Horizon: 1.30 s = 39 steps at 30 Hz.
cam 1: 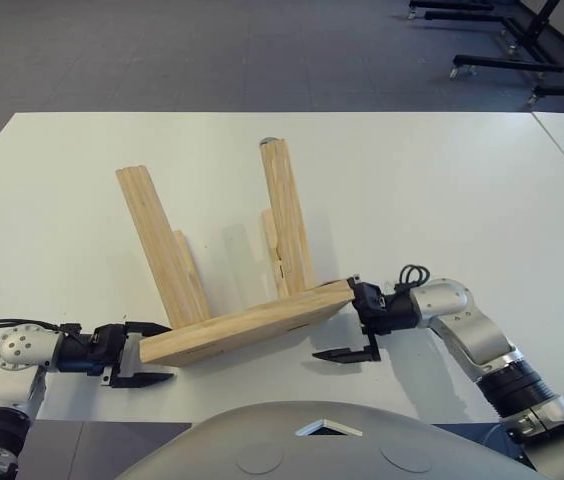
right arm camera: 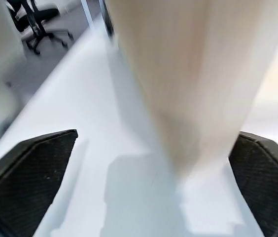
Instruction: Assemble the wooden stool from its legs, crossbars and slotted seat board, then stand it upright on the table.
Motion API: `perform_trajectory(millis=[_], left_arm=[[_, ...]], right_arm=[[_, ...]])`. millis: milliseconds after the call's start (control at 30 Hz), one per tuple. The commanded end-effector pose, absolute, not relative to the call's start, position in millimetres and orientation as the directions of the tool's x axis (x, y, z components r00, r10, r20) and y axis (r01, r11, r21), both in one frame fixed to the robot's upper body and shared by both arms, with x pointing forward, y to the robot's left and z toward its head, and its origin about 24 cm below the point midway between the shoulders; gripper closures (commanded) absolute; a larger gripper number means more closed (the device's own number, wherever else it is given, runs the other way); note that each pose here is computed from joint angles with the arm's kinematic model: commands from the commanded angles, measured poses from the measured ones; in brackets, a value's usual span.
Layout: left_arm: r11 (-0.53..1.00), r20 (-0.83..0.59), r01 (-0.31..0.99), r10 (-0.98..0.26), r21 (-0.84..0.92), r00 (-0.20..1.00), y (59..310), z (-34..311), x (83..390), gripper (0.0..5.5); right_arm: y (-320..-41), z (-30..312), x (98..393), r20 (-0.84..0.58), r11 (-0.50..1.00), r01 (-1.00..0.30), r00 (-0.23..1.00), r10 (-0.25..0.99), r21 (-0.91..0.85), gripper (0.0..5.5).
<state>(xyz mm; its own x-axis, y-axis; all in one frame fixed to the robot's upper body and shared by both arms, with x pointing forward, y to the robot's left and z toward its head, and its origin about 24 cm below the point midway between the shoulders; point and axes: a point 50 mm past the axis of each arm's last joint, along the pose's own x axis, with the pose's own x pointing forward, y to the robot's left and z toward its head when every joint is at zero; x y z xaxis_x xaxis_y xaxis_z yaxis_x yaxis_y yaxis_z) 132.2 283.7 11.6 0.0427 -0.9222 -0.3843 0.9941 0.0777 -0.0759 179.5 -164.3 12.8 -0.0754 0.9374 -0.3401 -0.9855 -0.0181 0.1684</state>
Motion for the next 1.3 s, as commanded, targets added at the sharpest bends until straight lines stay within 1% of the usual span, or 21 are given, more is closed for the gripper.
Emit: perform_trajectory(millis=[33, 300, 467, 533, 567, 633, 733, 833, 933, 1033, 1133, 1300], left_arm=[[0.066, -0.402, 0.996, -0.915, -0.065, 0.035, 286.0, 14.6, 131.6, 2.12], [0.07, -0.401, 0.996, -0.915, -0.058, 0.041, 285.3, 14.9, 135.1, 2.12], [0.075, -0.4, 0.996, -0.915, -0.056, 0.046, 284.4, 14.4, 136.4, 2.12], [0.076, -0.4, 0.995, -0.915, -0.056, 0.048, 284.1, 14.1, 136.6, 2.12], [0.077, -0.4, 0.995, -0.915, -0.057, 0.048, 284.0, 14.0, 136.8, 2.12], [0.084, -0.401, 0.995, -0.914, -0.057, 0.055, 284.0, 13.7, 137.5, 2.12], [0.102, -0.399, 0.994, -0.914, -0.04, 0.078, 284.6, 14.4, 141.2, 2.12], [0.108, -0.389, 0.994, -0.917, -0.023, 0.09, 283.3, 14.8, 143.1, 2.12], [0.109, -0.382, 0.994, -0.919, -0.013, 0.096, 281.8, 14.2, 141.8, 2.12], [0.108, -0.376, 0.994, -0.922, -0.01, 0.097, 280.8, 14.0, 142.1, 2.12], [0.113, -0.36, 0.993, -0.928, -0.028, 0.095, 280.0, 13.4, 141.5, 2.62], [0.159, -0.348, 0.987, -0.927, -0.021, 0.142, 281.6, 13.7, 139.8, 3.3]], right_arm=[[-174.4, 1.6, 176.4, -0.385, -0.011, -0.982, -0.085, 0.919, 0.189, 0.99], [-161.1, -21.3, 188.1, -0.354, -0.008, -0.984, -0.072, 0.933, 0.179, 2.54], [-163.4, -32.1, 177.3, -0.366, -0.017, -0.982, -0.085, 0.927, 0.186, 3.35], [-155.1, -35.6, 168.6, -0.363, -0.027, -0.982, -0.094, 0.927, 0.184, 3.74], [-149.0, -36.0, 165.4, -0.359, -0.033, -0.983, -0.098, 0.928, 0.181, 3.83], [-138.6, -35.4, 161.0, -0.352, -0.044, -0.984, -0.104, 0.93, 0.175, 3.98], [-120.4, -31.2, 144.0, -0.333, -0.063, -0.983, -0.119, 0.935, 0.175, 4.16], [-110.7, -33.8, 131.5, -0.336, -0.078, -0.978, -0.141, 0.931, 0.194, 4.18], [-126.7, -26.5, 146.0, -0.358, -0.086, -0.978, -0.152, 0.921, 0.192, 4.18], [-130.8, -25.5, 148.3, -0.365, -0.085, -0.978, -0.152, 0.918, 0.191, 4.18], [-131.1, -25.7, 146.9, -0.365, -0.083, -0.977, -0.151, 0.919, 0.194, 4.18], [-131.6, -25.3, 144.0, -0.364, -0.08, -0.978, -0.147, 0.92, 0.195, 4.18]])
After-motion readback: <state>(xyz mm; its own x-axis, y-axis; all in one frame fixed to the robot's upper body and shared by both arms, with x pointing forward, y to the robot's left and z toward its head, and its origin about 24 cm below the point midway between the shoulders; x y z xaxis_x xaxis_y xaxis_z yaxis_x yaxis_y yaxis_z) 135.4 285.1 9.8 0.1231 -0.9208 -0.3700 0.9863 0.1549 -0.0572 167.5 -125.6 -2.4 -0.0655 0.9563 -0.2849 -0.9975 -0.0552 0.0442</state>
